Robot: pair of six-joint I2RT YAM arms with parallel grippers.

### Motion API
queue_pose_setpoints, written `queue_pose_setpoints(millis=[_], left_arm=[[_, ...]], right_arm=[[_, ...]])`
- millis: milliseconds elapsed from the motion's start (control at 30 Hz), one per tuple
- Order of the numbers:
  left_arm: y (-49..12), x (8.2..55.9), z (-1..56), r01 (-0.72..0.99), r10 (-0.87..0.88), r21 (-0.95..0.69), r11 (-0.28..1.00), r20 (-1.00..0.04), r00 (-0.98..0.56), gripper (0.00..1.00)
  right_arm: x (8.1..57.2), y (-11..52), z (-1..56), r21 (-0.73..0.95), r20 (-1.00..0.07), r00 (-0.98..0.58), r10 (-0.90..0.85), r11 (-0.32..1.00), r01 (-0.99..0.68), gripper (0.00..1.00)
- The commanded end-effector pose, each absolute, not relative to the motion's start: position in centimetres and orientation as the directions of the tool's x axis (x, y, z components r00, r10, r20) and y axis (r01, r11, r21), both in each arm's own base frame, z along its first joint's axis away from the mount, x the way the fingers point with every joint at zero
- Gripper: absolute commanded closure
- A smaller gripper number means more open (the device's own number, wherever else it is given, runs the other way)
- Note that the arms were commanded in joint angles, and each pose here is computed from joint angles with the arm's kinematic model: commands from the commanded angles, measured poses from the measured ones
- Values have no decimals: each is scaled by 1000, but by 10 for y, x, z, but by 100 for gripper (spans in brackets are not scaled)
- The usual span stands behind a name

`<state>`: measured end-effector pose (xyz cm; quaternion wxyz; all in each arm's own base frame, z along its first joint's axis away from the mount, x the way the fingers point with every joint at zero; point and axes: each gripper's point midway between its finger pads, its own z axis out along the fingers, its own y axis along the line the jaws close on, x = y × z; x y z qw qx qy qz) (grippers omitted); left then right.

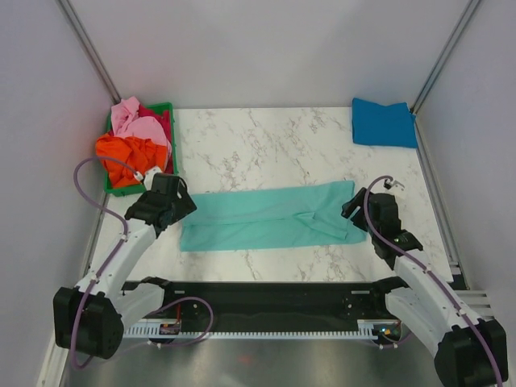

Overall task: Fold and stack the t-shirts
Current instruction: Fold the tshirt

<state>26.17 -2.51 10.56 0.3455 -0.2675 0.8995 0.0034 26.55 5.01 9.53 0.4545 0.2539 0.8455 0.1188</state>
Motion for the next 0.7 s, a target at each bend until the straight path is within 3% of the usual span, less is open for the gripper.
queue_pose_setpoints(millis=[0,233,333,500,667], left_arm=[[-41,280,113,-415,-482,-270,869,-650,-587,19],[-95,330,113,-222,-335,-251,942,-662,-671,21],[-111,350,84,-192,-273,-197,961,-601,-752,21],[-125,343,19,-179,-223,-139,974,-447,-866,22],[-126,319,2,-177,-215,-132,975,-391,-895,23]], right_arm=[[288,87,116,533,-682,-490,542,828,174,25],[287,107,74,430,-601,-630,492,863,264,26],[285,109,57,380,-580,-658,481,874,304,24],[294,105,20,274,-536,-709,458,889,367,21],[330,114,-4,202,-510,-751,420,907,370,20]])
